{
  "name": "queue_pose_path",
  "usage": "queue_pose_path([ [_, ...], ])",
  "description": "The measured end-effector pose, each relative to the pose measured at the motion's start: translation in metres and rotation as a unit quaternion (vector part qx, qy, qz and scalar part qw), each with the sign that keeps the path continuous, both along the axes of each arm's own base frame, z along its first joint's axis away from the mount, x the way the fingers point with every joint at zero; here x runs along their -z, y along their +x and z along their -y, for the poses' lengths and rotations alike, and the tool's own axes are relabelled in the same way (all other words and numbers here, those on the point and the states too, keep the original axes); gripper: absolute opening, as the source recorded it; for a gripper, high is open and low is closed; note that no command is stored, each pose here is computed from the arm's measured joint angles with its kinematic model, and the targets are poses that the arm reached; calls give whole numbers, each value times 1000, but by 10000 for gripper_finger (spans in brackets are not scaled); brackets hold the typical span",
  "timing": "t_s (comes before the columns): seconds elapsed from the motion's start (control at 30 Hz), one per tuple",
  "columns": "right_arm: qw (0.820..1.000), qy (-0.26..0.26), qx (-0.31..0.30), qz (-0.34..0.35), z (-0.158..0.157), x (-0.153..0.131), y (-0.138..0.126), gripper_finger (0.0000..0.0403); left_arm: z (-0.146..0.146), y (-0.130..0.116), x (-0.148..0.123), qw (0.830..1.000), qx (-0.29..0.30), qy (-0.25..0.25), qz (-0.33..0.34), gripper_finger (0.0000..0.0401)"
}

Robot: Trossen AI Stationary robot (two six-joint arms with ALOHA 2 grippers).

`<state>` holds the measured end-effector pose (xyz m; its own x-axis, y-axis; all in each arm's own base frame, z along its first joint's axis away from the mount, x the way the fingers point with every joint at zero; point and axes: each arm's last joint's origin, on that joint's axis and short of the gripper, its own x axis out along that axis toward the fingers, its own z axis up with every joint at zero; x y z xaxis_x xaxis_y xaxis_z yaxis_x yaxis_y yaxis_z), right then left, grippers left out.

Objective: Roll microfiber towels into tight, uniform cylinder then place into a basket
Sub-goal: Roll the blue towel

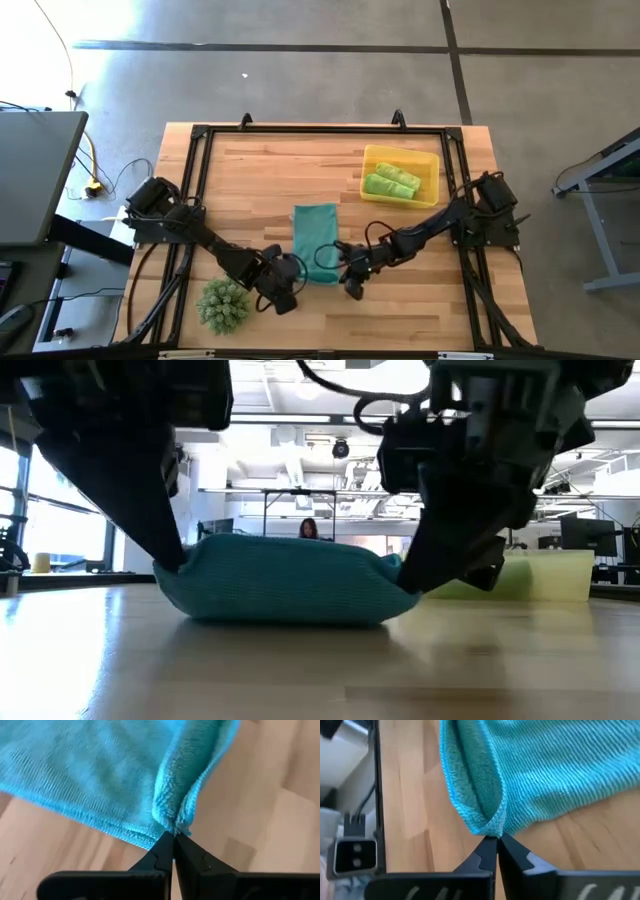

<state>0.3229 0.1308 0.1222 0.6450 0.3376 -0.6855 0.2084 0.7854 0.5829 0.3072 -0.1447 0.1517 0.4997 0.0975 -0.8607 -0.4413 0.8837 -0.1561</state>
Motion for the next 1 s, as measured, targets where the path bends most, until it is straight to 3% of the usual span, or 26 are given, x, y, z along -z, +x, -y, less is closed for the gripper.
queue_pose_path([
  [0.17,1000,-1,29,-11,1,1,-1,0,-3,-2,6,998,-60,3,-6,1],
  [0.4,998,-33,51,-11,4,3,-1,0,-5,2,24,996,-82,4,-28,1],
  [0.6,998,-70,6,1,6,1,-3,42,-7,3,28,996,-88,4,-34,1],
  [0.83,993,-44,-99,53,9,-30,-5,97,-8,4,28,995,-89,4,-34,1],
  [0.93,976,-86,-155,123,-3,-37,-5,96,-8,4,28,995,-90,5,-34,1],
  [1.0,966,-135,-161,151,-10,-36,-5,94,-8,4,28,995,-89,4,-34,1],
])
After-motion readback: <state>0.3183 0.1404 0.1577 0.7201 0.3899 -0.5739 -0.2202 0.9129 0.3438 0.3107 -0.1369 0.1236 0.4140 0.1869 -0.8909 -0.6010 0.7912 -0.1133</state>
